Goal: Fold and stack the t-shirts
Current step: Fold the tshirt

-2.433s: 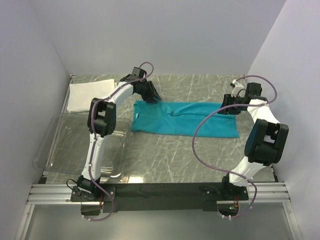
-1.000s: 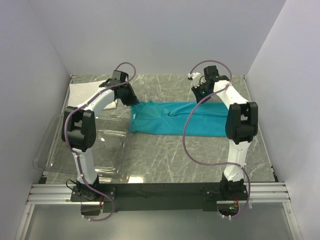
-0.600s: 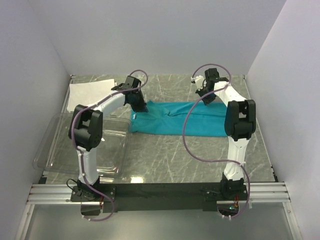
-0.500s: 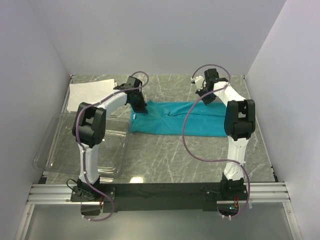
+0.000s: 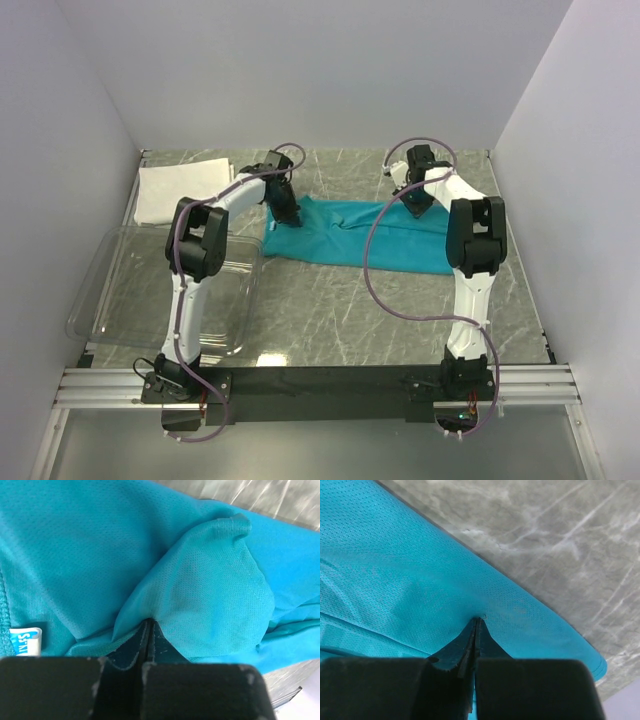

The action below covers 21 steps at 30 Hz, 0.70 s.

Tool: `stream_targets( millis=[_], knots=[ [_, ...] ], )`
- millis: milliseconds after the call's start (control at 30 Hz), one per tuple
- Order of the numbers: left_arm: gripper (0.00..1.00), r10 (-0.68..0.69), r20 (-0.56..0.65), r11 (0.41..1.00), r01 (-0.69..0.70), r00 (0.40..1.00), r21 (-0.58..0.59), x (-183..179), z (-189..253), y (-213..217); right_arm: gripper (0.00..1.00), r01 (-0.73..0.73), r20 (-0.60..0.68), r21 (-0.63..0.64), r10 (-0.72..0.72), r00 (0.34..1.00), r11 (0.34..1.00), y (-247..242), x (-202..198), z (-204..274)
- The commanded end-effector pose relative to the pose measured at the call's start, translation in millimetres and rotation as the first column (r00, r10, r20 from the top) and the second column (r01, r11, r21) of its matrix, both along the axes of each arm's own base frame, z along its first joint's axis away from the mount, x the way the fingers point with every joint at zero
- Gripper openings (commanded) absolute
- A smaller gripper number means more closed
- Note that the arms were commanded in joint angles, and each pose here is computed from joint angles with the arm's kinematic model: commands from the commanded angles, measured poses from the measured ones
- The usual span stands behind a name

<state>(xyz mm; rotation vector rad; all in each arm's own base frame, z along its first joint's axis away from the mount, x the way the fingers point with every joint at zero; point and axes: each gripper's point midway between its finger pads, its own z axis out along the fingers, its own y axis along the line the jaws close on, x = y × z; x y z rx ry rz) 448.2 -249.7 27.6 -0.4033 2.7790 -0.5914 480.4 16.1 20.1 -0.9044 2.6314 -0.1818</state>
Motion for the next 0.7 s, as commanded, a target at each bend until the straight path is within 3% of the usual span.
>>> stream_targets(
  millis=[0,233,500,667],
  knots=[
    [0.0,-0.013,-0.004,0.999,0.013,1.0,0.052,9,-14,1,0.0,0.048,-0.016,-0.041,-0.049,0.999,0.998,-17,-6,-6],
    [0.0,0.014,0.049,1.0,-0.015,0.999,0.02,50,-12,-16,0.0,0.134,-0.073,-0.037,-0.136,0.988,0.99,-39,-37,-11],
    [0.01,0.086,0.103,0.988,-0.071,0.991,-0.138,93,-6,-50,0.0,0.212,-0.171,-0.043,-0.216,0.961,0.976,-45,-118,-18],
    [0.03,0.096,0.191,0.973,-0.051,0.977,-0.226,113,21,-64,0.0,0.259,-0.132,-0.016,-0.259,0.957,0.966,-46,-135,-11]
  ],
)
